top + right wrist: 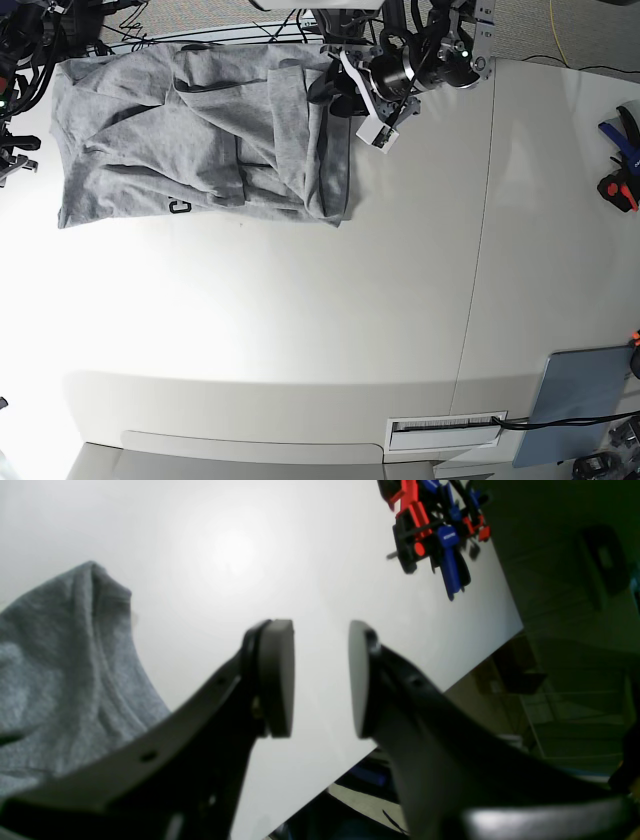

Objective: Fold the T-shirt properly
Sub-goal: 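Release the fold and raise the left gripper above the shirt, then lower the left gripper onto the middle of the folded shirt and grasp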

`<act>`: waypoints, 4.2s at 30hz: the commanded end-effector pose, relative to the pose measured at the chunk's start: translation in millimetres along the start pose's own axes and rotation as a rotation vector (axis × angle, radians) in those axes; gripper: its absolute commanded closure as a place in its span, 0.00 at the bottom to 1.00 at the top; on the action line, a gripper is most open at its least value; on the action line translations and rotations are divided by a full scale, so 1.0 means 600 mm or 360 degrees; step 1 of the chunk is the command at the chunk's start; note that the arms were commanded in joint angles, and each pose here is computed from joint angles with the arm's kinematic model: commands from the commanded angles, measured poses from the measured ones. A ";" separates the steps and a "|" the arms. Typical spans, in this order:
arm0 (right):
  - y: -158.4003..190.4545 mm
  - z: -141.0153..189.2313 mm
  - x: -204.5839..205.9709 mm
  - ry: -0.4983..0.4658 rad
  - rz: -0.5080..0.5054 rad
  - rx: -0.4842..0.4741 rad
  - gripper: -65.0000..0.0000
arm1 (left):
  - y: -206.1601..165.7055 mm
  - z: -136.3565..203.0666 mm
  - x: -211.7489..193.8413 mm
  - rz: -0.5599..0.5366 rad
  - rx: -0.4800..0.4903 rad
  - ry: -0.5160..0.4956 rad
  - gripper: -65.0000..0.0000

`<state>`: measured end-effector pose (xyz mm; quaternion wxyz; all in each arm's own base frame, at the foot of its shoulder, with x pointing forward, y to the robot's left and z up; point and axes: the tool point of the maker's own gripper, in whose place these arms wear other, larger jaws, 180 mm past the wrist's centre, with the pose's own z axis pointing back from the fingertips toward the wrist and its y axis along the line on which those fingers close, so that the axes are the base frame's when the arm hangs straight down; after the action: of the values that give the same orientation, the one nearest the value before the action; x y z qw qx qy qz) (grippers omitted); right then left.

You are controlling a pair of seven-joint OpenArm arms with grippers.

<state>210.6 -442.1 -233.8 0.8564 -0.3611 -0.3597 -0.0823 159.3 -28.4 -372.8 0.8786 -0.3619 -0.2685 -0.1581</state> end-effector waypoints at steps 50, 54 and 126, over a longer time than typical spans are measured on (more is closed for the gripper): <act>-0.018 0.004 0.016 -0.0031 0.0010 -0.0049 0.71 | -0.001 -0.036 0.010 -0.0218 0.0276 0.0005 0.58; -0.018 0.004 0.016 -0.0031 0.0010 -0.0049 0.71 | -0.009 -0.041 -0.004 -0.0216 0.0222 0.0056 0.58; -0.017 0.004 0.010 -0.0003 0.0009 -0.0046 0.71 | -0.088 -0.068 0.119 -0.0213 -0.0320 -0.0187 1.00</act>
<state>204.8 -442.9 -239.2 0.8643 -0.3589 -0.3405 -0.0903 201.1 -93.2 -342.6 0.8250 -0.4191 -0.3044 -0.2259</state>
